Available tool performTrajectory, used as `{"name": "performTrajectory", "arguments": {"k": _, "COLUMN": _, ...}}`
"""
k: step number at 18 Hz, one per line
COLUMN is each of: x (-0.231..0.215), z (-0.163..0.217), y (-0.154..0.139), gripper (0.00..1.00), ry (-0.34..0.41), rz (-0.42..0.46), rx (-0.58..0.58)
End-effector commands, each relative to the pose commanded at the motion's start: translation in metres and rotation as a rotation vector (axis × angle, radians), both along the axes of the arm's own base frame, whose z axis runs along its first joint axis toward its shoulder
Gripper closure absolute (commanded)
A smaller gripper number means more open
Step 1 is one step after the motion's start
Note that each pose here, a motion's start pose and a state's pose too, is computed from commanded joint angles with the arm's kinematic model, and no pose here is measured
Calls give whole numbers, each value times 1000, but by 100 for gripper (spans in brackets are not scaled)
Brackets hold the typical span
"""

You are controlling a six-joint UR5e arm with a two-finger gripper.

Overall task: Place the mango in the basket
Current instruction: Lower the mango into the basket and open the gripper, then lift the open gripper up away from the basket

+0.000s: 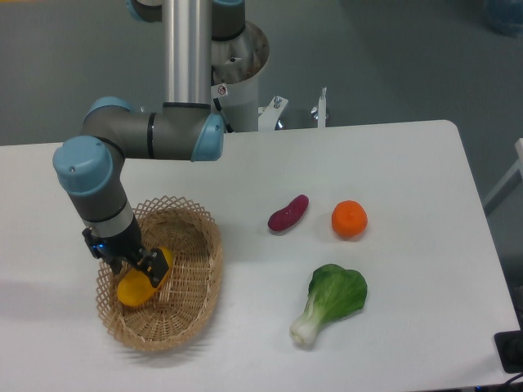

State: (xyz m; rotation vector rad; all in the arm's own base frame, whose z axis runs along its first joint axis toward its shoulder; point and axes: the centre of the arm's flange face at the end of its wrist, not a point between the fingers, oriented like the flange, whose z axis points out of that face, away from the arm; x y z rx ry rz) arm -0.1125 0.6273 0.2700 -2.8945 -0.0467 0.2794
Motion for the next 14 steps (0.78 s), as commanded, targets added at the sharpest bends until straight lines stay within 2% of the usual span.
{"name": "performTrajectory", "arguments": {"k": 2, "x": -22, "z": 8, "y": -2, "gripper": 0, "ry": 10, "rz": 21, "rx": 11}}
{"name": "performTrajectory", "arguments": {"k": 6, "x": -79, "z": 52, "y": -29, "gripper": 0, "ry": 41, "rz": 115, "rx": 67}}
{"name": "performTrajectory", "arguments": {"k": 8, "x": -109, "z": 71, "y": -46, "gripper": 0, "ry": 66, "rz": 127, "rx": 80}}
{"name": "performTrajectory", "arguments": {"k": 12, "x": -151, "z": 82, "y": -79, "gripper": 0, "ry": 66, "rz": 40, "rx": -29}}
{"name": "performTrajectory", "arguments": {"k": 14, "x": -179, "z": 93, "y": -101, "gripper": 0, "ry": 66, "rz": 39, "rx": -46}}
